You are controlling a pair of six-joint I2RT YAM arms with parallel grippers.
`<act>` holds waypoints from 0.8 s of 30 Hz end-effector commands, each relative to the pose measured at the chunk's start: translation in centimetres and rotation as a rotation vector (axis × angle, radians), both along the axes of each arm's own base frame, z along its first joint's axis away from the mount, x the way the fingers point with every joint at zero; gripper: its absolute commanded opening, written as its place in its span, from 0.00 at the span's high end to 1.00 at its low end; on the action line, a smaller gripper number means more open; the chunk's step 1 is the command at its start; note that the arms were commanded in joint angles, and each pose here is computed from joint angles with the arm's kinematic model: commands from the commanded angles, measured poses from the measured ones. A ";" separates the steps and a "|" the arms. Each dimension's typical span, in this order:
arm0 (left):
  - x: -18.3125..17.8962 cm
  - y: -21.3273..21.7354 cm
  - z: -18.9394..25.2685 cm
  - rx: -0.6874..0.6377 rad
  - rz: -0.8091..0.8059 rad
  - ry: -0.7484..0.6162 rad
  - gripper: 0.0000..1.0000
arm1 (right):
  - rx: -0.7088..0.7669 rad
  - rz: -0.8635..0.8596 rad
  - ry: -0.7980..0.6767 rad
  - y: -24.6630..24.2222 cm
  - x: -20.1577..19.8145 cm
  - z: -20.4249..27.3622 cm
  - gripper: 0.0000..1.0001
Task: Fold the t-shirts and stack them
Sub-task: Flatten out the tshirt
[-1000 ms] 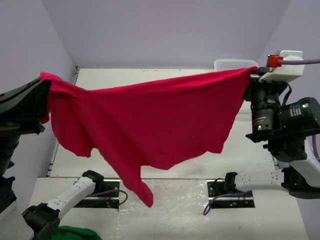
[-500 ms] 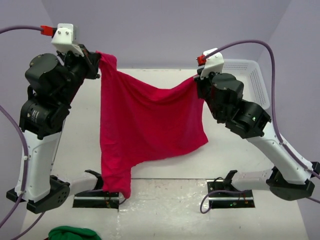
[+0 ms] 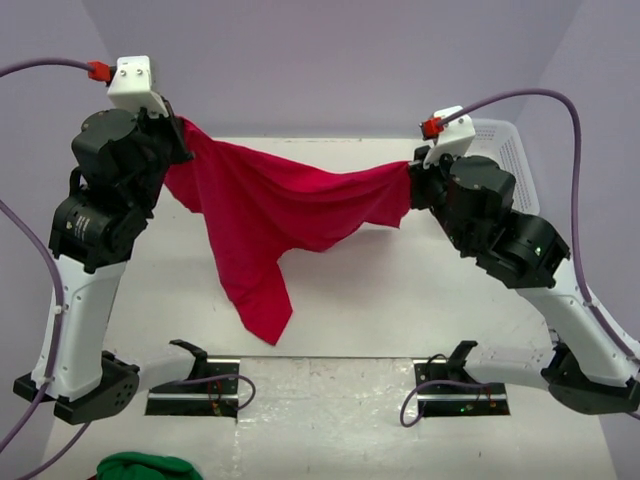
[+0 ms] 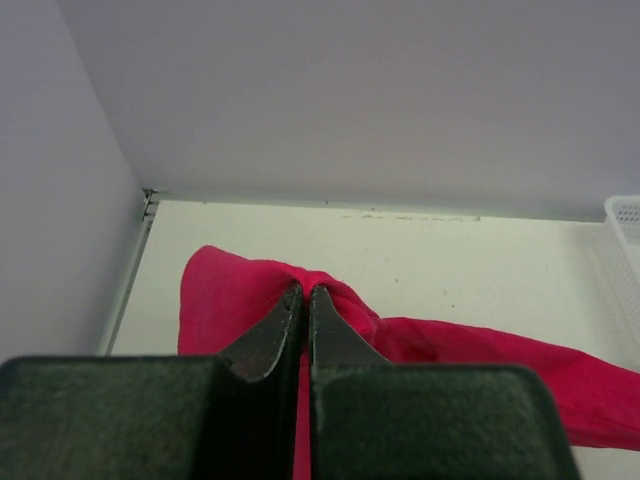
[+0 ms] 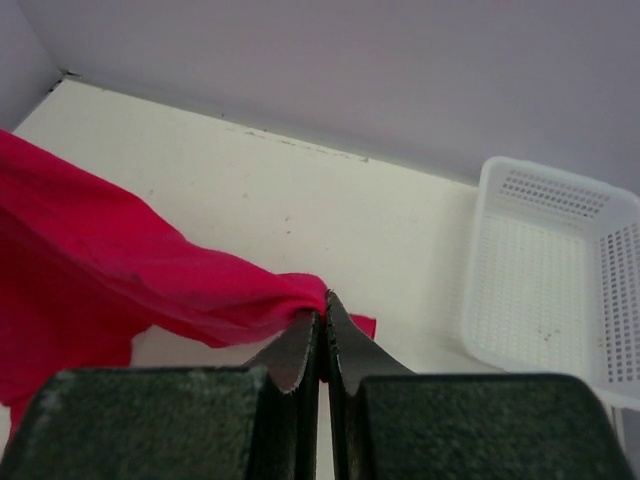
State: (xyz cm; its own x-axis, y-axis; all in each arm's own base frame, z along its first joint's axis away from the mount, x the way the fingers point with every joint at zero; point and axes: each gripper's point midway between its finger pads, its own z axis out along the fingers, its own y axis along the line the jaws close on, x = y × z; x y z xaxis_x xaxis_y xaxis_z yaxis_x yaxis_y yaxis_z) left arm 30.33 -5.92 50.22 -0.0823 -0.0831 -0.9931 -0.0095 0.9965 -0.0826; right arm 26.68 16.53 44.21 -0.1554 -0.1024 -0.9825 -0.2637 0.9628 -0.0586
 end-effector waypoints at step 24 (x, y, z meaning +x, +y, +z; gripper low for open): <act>16.7 -2.2 -14.6 0.103 0.121 0.318 1.00 | -0.121 -0.231 0.316 -1.3 14.9 -12.2 1.00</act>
State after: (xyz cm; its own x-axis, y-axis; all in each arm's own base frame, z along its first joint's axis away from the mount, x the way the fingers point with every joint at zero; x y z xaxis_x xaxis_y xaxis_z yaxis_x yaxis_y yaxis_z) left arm 44.21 -8.28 35.93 -0.4061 0.0354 -0.9132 -0.1221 0.9882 0.0926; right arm 39.74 15.12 31.43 -0.4852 -0.2016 -0.8508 -0.0606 0.9785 -0.1973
